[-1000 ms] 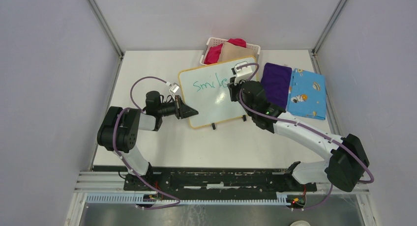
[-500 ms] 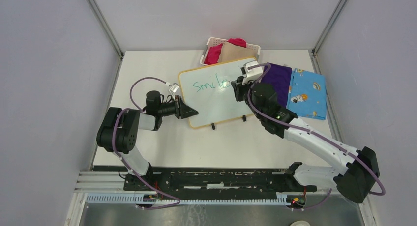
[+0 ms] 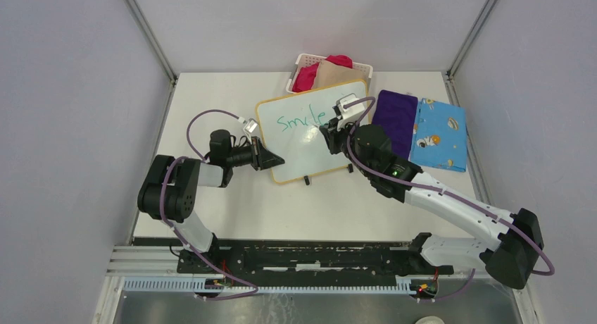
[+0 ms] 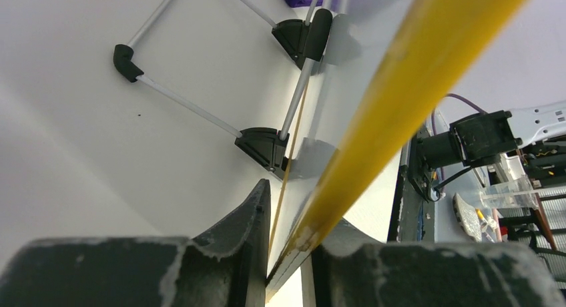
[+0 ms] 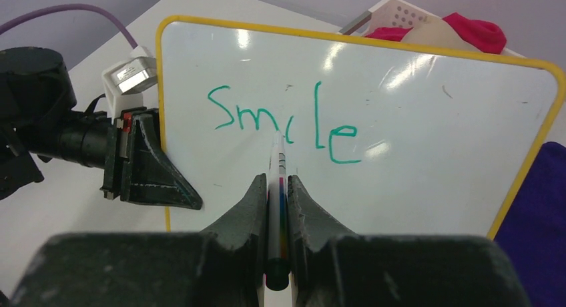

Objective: Write a sentence on the whiteboard

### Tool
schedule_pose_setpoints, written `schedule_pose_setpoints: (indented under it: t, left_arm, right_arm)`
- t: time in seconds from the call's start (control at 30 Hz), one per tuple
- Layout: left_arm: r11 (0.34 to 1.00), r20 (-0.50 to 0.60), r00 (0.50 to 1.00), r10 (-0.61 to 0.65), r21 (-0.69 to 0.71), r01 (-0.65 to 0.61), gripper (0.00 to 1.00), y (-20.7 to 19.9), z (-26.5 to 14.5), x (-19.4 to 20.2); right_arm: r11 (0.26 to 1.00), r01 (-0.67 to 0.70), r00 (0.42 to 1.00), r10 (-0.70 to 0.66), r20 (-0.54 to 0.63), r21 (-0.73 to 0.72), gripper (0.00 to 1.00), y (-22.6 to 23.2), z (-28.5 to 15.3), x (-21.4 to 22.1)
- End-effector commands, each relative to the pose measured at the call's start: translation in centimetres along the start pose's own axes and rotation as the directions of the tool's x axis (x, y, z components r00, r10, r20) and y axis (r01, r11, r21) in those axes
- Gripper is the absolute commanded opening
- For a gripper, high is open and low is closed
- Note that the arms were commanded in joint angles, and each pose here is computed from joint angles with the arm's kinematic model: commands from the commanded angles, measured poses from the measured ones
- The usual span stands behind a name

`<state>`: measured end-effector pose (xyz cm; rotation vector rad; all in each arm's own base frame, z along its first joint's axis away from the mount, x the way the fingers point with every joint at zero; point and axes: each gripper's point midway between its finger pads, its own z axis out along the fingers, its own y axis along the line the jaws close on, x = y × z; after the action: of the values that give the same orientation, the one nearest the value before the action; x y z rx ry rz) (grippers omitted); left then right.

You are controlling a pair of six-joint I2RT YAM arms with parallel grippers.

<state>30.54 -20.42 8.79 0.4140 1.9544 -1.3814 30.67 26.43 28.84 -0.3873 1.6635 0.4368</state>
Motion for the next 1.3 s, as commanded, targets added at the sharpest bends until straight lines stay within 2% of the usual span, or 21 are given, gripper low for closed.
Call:
schedule_pose_setpoints:
  t: [0.0,0.47,1.27]
  left_arm:
    - [0.999,0.017,0.999,0.048,-0.006,-0.048,0.23,-0.1,0.1,-0.9]
    - [0.999,0.001,0.999,0.045,-0.010,-0.045,0.19,0.0,0.1,-0.6]
    - [0.999,-0.004,0.999,0.046,-0.009,-0.046,0.10,0.1,0.2,-0.6]
  right_arm:
    - [1.000,0.006,0.998,-0.005,0.056,-0.027,0.00,1.6,0.6,-2.5]
    - [0.997,0.017,0.997,-0.023,0.076,0.070,0.00,1.5,3.2,-3.3]
    - [0.993,0.030,0.999,-0.035,0.036,0.117,0.00,0.7,5.9,-2.0]
